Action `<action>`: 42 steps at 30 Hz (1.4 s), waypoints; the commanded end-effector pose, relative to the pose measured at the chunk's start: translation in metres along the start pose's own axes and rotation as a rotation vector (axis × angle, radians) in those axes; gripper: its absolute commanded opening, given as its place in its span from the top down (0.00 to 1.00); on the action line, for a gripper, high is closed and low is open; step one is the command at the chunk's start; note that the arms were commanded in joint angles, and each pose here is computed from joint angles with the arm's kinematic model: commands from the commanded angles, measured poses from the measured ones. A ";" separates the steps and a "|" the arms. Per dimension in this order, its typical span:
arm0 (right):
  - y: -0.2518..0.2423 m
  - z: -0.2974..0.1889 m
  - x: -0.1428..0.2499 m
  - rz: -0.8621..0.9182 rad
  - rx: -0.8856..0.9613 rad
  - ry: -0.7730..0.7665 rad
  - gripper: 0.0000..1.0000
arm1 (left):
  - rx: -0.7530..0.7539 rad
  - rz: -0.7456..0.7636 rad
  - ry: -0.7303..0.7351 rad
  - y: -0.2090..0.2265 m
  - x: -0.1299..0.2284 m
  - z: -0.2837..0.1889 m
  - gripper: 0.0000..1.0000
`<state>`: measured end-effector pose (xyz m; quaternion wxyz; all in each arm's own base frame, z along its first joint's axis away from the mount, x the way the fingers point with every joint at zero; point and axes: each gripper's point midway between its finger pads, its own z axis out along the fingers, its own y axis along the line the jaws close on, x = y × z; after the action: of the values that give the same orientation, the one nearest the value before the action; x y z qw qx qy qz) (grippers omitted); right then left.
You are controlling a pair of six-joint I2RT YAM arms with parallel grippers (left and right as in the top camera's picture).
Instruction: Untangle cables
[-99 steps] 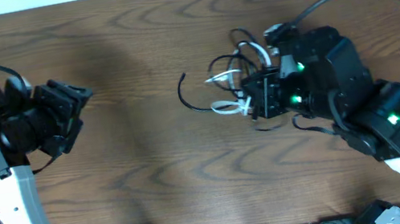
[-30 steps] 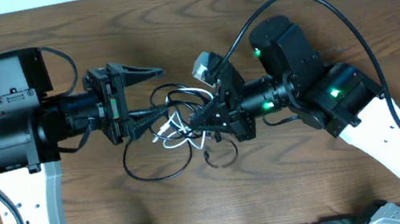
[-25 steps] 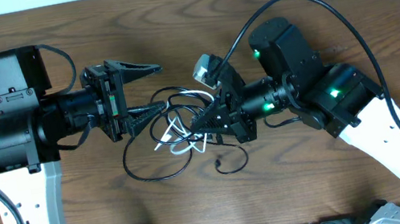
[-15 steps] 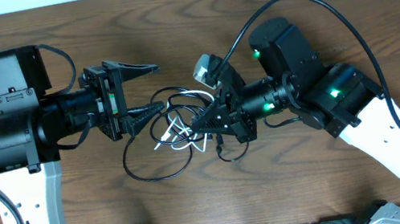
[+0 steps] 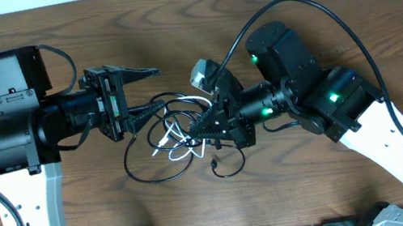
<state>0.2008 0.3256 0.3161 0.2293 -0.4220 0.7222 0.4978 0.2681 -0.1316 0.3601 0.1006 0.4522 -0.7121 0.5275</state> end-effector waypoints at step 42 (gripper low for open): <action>-0.075 -0.033 0.045 0.372 0.465 0.088 0.29 | -0.021 0.013 -0.156 0.003 -0.024 -0.003 0.93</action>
<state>0.2497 0.2527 0.2387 0.1954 -0.2355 0.9100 0.2797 0.2827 -0.1092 0.3358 0.0361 0.5066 -0.7251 0.4651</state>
